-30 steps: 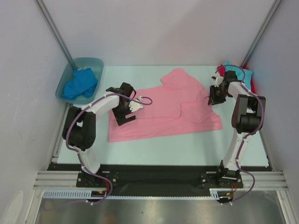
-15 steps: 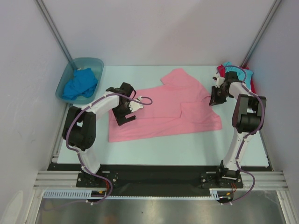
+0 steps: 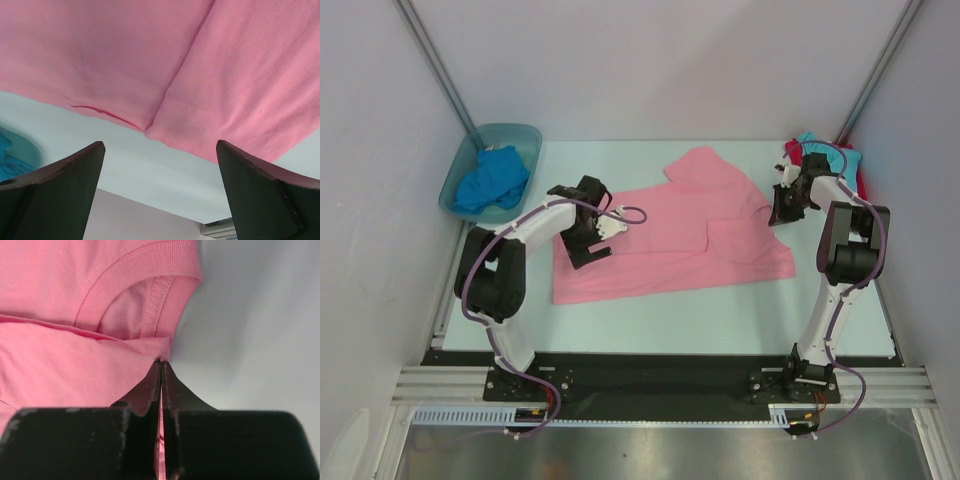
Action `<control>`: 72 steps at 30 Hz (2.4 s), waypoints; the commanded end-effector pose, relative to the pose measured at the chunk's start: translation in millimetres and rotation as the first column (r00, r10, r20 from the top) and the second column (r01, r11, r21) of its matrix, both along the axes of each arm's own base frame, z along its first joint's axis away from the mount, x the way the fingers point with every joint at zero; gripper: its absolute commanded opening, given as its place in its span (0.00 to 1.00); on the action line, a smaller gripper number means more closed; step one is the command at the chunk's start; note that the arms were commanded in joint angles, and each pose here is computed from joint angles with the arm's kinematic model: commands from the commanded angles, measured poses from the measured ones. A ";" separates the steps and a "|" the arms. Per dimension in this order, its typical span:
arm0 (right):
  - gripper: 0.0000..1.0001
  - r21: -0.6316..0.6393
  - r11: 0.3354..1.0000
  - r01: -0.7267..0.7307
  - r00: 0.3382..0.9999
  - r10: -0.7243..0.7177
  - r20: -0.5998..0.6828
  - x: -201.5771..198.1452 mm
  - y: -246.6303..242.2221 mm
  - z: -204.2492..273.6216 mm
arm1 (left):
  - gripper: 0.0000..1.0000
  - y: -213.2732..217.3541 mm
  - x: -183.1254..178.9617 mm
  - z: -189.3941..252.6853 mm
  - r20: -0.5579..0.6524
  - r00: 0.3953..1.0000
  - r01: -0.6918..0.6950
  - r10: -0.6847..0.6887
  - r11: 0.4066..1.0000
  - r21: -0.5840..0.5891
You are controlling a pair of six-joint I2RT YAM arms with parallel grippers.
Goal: Fold and stack the t-shirts
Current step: Fold the tshirt
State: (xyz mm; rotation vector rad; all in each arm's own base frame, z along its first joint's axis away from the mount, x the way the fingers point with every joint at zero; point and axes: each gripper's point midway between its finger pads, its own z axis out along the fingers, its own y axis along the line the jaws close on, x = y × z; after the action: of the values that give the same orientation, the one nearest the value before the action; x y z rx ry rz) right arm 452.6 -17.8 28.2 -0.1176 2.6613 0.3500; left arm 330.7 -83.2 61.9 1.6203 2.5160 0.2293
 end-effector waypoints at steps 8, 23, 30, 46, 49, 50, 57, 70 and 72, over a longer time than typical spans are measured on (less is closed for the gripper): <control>0.00 -0.023 0.999 -0.033 0.994 0.035 0.099 13.0 12.7 35.5 | 1.00 -9.6 12.6 9.8 0.029 0.999 0.019 -0.018 1.000 -0.018; 0.00 -0.082 0.996 -0.041 0.988 0.053 0.143 20.9 19.1 46.5 | 1.00 -13.0 10.0 8.1 0.022 0.999 0.023 -0.023 0.999 -0.024; 0.00 -0.098 0.995 -0.029 0.984 0.046 0.170 28.0 17.7 49.4 | 1.00 -13.0 8.3 6.9 0.019 1.000 0.019 -0.019 0.999 -0.027; 0.00 -0.118 0.992 -0.037 0.975 0.062 0.213 50.9 21.6 54.3 | 1.00 -14.7 9.4 6.8 0.019 1.000 0.019 -0.019 0.999 -0.027; 0.00 -0.120 0.992 -0.041 0.977 0.065 0.202 52.4 23.3 50.2 | 1.00 -13.6 10.3 6.9 0.020 1.000 0.020 -0.019 1.000 -0.022; 0.00 -0.120 0.992 -0.043 0.978 0.067 0.199 52.5 24.0 49.8 | 1.00 -13.8 10.6 6.8 0.020 1.000 0.018 -0.018 1.000 -0.023; 0.41 -0.160 0.985 -0.070 0.983 0.096 0.159 46.1 27.1 37.6 | 1.00 -13.9 13.1 8.3 0.025 0.999 0.020 -0.020 1.000 -0.019; 0.54 -0.219 0.973 -0.075 0.939 0.143 0.314 52.3 50.2 97.2 | 1.00 -16.3 14.6 8.6 0.022 1.000 0.023 -0.022 1.000 -0.022; 0.53 -0.225 0.969 -0.105 0.922 0.180 0.342 51.7 66.2 111.0 | 1.00 -17.0 14.7 8.5 0.023 1.000 0.022 -0.021 0.999 -0.025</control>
State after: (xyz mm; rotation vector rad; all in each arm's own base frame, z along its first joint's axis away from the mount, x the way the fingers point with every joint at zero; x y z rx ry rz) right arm 489.1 24.7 71.6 -0.3293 2.5145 0.1205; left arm 337.4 -90.3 61.8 1.6360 2.5089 0.2263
